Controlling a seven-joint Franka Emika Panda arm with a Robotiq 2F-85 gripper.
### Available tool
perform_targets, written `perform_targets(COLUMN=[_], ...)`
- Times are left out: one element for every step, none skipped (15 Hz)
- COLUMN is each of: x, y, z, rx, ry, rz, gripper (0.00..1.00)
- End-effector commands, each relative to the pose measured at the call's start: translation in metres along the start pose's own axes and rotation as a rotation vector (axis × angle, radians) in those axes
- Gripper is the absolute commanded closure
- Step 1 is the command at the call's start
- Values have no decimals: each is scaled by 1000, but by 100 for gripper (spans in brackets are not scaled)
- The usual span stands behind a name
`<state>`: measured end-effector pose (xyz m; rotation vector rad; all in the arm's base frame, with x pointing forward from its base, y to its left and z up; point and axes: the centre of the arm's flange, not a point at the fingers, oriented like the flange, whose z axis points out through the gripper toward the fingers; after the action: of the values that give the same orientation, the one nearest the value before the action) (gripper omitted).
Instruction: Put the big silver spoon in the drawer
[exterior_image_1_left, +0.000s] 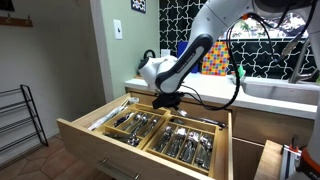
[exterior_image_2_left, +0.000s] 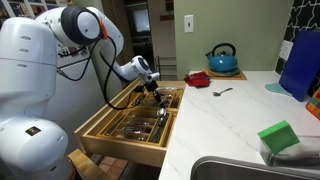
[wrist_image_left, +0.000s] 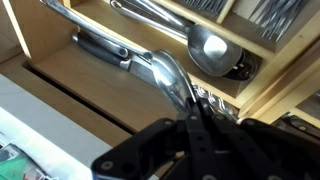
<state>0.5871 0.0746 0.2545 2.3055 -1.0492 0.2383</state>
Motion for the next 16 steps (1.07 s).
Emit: perform_targets(x=[4, 4, 5, 6, 5, 5, 5, 5, 5, 5, 5, 6, 6, 7, 7, 7], y=[-23, -26, -29, -32, -34, -37, -39, -41, -43, -44, -44, -44, -44, -45, -45, -45], z=[19, 22, 26, 29, 32, 34, 36, 38, 41, 43, 46, 50, 52, 54, 55, 56], rx=[-4, -5, -5, -4, -6, -7, -9, -12, -13, -14, -14, -17, -17, -20, -18, -15], ry=[-21, -29, -39, -52, -61, -72, -82, -90, -96, -104, -112, -117, -121, -123, -121, -120], rz=[0, 4, 8, 14, 20, 27, 31, 35, 43, 47, 51, 58, 63, 66, 68, 71], gripper=[97, 97, 97, 97, 97, 97, 97, 97, 97, 97, 97, 97, 97, 97, 97, 97])
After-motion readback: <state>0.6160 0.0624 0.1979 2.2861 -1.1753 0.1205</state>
